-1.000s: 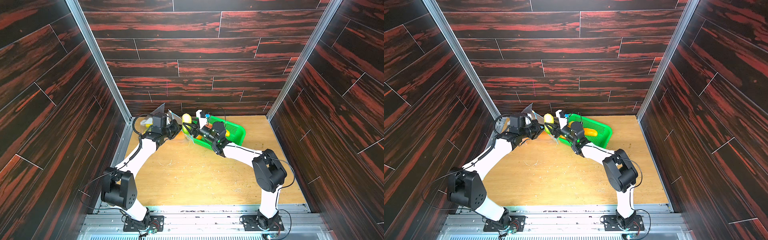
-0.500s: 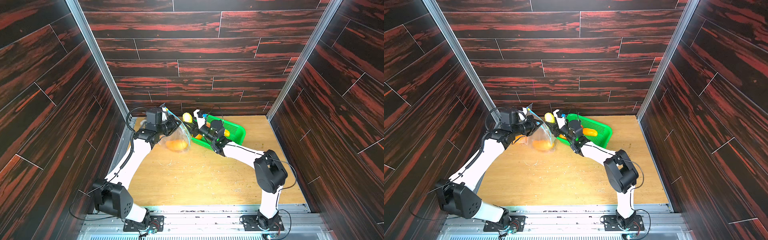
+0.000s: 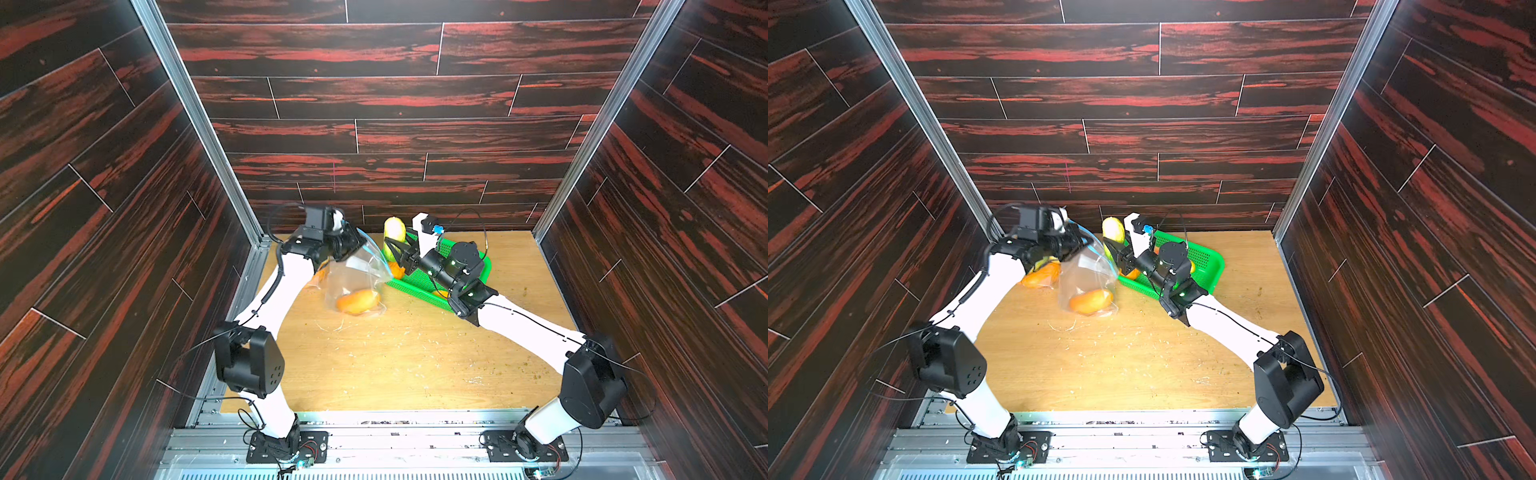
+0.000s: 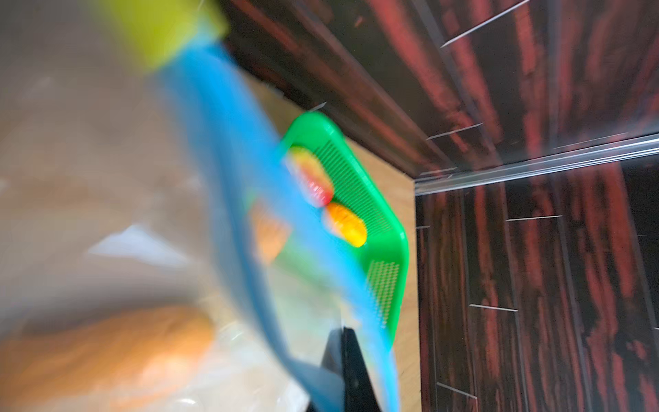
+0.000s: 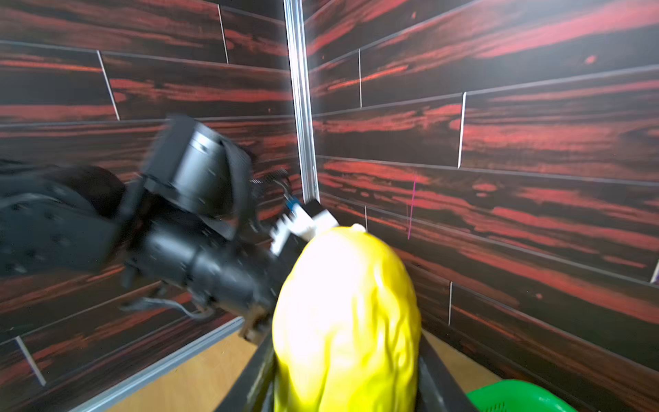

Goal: Place the mango in a zip-top bag and seal the zipper
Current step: Place the mango in the zipper food storage bag.

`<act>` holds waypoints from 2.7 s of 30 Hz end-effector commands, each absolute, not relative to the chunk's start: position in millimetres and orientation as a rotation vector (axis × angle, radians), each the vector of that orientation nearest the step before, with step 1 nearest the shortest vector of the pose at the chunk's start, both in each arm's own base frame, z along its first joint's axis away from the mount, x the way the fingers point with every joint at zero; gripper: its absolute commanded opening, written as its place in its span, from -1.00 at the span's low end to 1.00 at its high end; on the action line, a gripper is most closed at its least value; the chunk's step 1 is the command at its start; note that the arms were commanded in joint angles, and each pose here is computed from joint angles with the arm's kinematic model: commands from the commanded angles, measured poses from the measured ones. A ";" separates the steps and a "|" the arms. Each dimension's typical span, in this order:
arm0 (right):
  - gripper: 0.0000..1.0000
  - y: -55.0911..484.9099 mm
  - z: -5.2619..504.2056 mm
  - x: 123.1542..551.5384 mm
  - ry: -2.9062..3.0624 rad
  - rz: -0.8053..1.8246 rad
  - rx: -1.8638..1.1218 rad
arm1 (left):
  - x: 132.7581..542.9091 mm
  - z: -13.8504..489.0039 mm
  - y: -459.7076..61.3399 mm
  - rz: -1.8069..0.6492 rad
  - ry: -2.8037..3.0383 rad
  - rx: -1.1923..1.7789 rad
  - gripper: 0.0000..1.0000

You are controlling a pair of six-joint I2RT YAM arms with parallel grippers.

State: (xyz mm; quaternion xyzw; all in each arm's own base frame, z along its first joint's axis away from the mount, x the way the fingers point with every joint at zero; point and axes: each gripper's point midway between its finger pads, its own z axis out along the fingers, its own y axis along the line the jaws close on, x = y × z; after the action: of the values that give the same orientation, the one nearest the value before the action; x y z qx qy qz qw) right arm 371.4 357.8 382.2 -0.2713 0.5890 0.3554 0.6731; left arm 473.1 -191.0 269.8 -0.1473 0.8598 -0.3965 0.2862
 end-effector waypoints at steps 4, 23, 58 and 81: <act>-0.85 386.1 376.2 367.2 1.312 0.935 -0.662 | 456.1 266.6 -191.7 -1.105 2.273 -0.394 -1.00; -0.73 422.7 325.6 424.1 1.351 0.771 -0.711 | 428.3 291.2 -182.8 -1.113 2.215 -0.380 -1.00; 0.47 418.1 313.2 386.3 1.460 0.697 -1.098 | 420.1 330.6 -169.7 -1.078 2.166 -0.354 -1.00; 0.41 407.1 289.0 414.2 1.912 0.788 -0.974 | 420.2 329.2 -167.9 -1.050 2.176 -0.342 -1.00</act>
State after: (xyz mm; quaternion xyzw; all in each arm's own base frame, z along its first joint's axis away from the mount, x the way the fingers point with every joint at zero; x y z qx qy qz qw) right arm 413.6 408.0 332.1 -0.4132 0.6996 0.3085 0.4947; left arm 422.9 -168.4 316.5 -0.1392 0.8459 -0.3986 0.3260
